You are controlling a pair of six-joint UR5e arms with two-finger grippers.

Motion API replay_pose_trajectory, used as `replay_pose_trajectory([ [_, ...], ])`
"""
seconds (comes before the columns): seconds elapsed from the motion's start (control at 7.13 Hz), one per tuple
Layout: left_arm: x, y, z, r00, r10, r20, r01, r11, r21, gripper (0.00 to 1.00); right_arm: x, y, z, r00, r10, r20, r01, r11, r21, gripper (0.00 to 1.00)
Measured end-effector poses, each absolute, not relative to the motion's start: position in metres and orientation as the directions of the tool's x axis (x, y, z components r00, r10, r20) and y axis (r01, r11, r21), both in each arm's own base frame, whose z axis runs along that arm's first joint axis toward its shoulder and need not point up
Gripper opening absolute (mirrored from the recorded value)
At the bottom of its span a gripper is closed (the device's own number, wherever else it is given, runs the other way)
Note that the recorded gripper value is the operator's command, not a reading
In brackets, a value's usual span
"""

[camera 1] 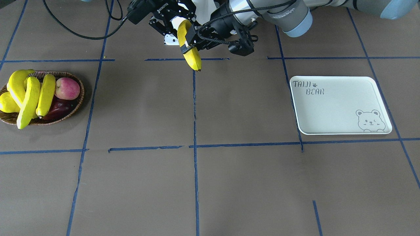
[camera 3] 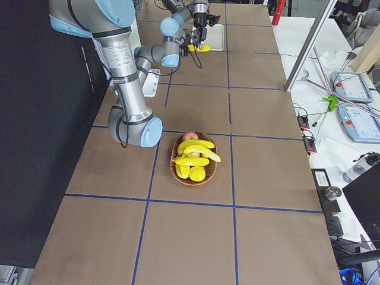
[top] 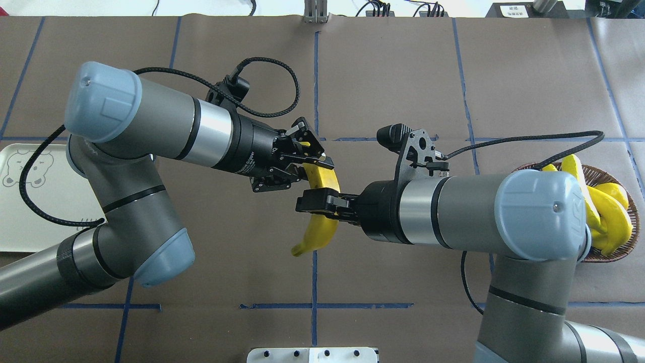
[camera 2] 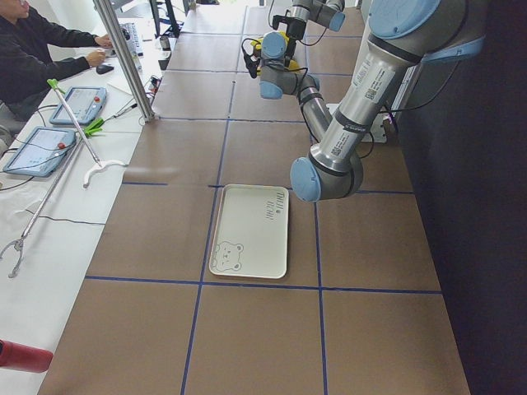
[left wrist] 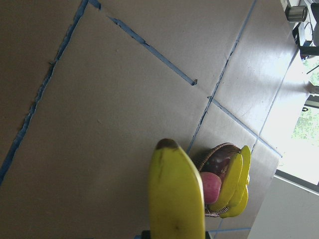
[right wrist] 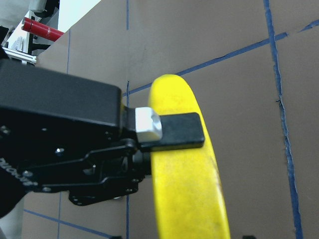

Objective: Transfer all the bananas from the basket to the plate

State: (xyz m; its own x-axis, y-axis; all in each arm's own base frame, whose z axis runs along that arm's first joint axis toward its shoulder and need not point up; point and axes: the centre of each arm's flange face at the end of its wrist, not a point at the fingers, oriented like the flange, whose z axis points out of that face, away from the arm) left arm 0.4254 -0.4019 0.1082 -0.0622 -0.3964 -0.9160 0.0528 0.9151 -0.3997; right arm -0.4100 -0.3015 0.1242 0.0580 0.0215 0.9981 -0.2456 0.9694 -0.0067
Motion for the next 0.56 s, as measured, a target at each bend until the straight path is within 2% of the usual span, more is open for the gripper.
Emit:
replay_pose_trajectory([
  [0.28,0.420,-0.411,0.114,-0.056,-0.398,-0.915,0.076,0.913,-0.402,0.00,-0.405,-0.300,0.120,0.046,0.016,0.999,-0.246,0.969,-0.004,1.00],
  [0.56,0.401,-0.439,0.156,-0.006,-0.384,-0.923,0.145,0.913,-0.381,0.00,-0.399,-0.299,0.117,0.035,0.011,0.999,-0.247,0.969,-0.002,1.00],
])
